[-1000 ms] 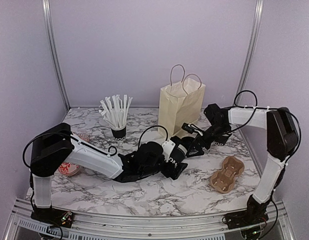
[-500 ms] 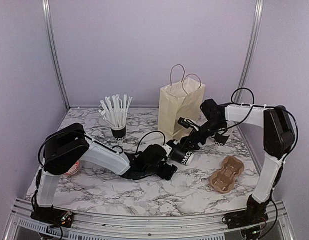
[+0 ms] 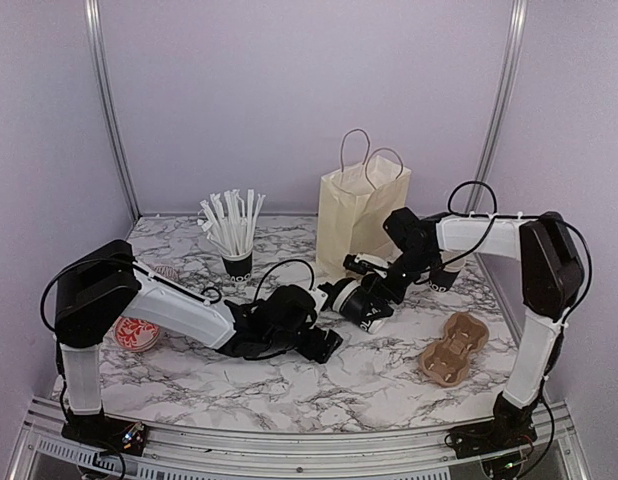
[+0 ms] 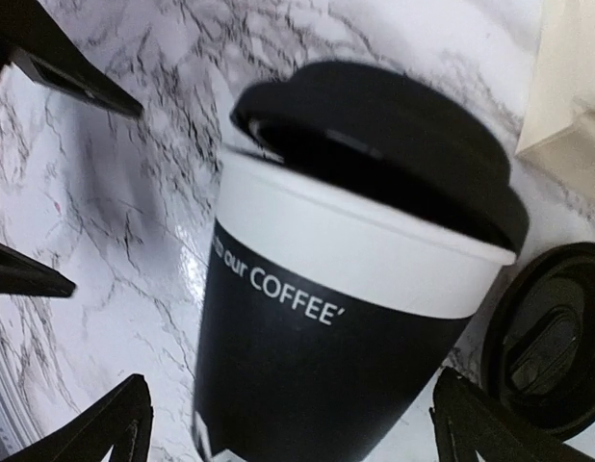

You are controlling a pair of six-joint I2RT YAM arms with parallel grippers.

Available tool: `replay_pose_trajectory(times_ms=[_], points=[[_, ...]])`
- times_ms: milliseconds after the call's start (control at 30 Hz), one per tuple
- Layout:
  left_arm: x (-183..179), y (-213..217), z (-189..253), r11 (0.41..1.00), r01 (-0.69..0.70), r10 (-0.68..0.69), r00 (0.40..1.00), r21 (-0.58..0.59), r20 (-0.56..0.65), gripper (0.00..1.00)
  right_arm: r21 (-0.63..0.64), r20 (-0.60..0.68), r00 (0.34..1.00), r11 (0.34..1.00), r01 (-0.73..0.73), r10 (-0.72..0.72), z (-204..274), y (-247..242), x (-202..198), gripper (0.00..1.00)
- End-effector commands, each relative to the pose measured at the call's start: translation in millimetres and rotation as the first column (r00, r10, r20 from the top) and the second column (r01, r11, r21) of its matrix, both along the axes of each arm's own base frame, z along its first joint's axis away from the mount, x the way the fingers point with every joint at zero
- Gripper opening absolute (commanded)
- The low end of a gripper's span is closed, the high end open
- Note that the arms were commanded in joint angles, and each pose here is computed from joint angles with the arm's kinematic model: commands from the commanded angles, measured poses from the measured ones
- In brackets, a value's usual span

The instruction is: Pack the takeout coffee

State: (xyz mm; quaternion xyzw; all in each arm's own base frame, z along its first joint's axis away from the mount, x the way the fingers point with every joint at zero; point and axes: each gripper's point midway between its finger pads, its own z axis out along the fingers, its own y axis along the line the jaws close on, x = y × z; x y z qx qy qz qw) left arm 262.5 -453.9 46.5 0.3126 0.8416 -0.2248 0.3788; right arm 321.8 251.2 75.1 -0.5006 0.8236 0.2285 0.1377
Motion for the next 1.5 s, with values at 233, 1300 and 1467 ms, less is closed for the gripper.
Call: replay_pose_trajectory(times_ms=[233,1300,1467], points=[[-16.2,51.7,37.5,0.995,-0.097,0.096,0.994,-0.030,-0.043,0.87,-0.150,0.032,0.997,0.986,0.071,-0.067,-24.1,-7.2,7.3,0.93],[-7.1,84.1,147.2,0.991,-0.018,0.039,0.988,-0.135,0.152,0.99,0.446,0.087,0.954,0.845,-0.296,0.288,42.2,91.4,-67.8,0.69],[-9.2,84.9,147.4,0.993,0.008,0.012,0.985,-0.114,0.174,0.97,0.456,0.102,0.928,0.812,-0.364,0.359,48.6,112.4,-88.5,0.69]])
